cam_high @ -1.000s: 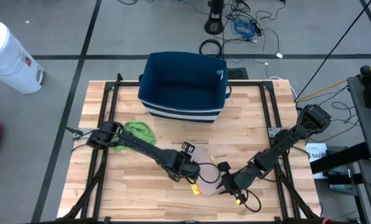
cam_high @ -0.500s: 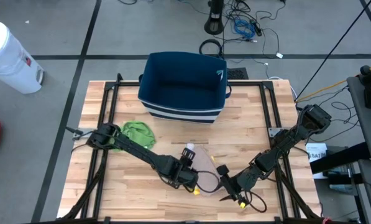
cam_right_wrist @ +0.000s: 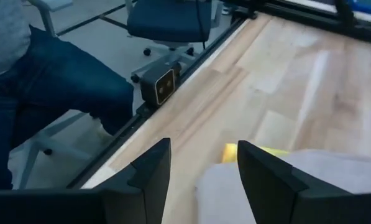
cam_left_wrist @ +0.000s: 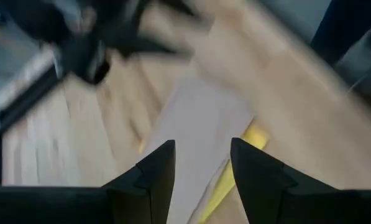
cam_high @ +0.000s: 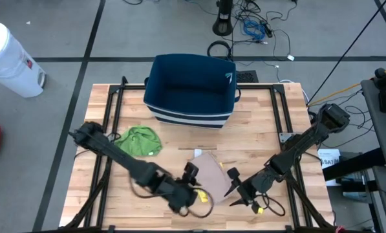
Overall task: Fold towel
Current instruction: Move the stacked towels to the right of the table
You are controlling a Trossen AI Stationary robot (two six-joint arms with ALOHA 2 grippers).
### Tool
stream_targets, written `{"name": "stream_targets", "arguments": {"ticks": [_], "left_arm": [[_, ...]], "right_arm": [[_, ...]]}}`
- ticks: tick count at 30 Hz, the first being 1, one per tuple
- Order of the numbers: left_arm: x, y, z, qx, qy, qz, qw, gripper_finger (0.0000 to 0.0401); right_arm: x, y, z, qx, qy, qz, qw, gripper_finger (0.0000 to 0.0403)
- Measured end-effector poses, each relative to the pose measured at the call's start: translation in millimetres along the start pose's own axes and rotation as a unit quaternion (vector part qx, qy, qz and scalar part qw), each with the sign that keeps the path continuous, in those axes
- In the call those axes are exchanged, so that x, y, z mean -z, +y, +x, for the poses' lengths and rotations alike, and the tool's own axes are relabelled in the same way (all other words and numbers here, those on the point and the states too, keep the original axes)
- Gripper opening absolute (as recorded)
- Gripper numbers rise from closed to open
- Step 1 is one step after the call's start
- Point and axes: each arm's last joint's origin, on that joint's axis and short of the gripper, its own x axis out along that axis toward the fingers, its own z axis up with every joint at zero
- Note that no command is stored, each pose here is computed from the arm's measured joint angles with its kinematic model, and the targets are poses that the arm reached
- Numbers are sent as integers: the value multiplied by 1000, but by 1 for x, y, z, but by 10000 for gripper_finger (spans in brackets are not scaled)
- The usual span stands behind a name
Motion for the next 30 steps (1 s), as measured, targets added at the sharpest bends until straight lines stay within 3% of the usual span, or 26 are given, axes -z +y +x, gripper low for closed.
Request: {"name": "stream_targets", "arguments": {"ticks": [6,13,20,30], "left_arm": [[-25,-14,-56,11,-119,0,993,161],[-34,-41,-80,39,-167,4,985,161],[-3,-61,-51,49,-108,-59,991,160],[45,-73,-2,29,-125,-115,985,160]], "right_arm": [[-15,-6,-34,6,-21,-13,1000,171],[-37,-12,-85,2,-104,-63,993,171],[-44,-7,-112,-115,-162,-99,975,171],[-25,1,-82,-203,-114,-97,968,166]]}}
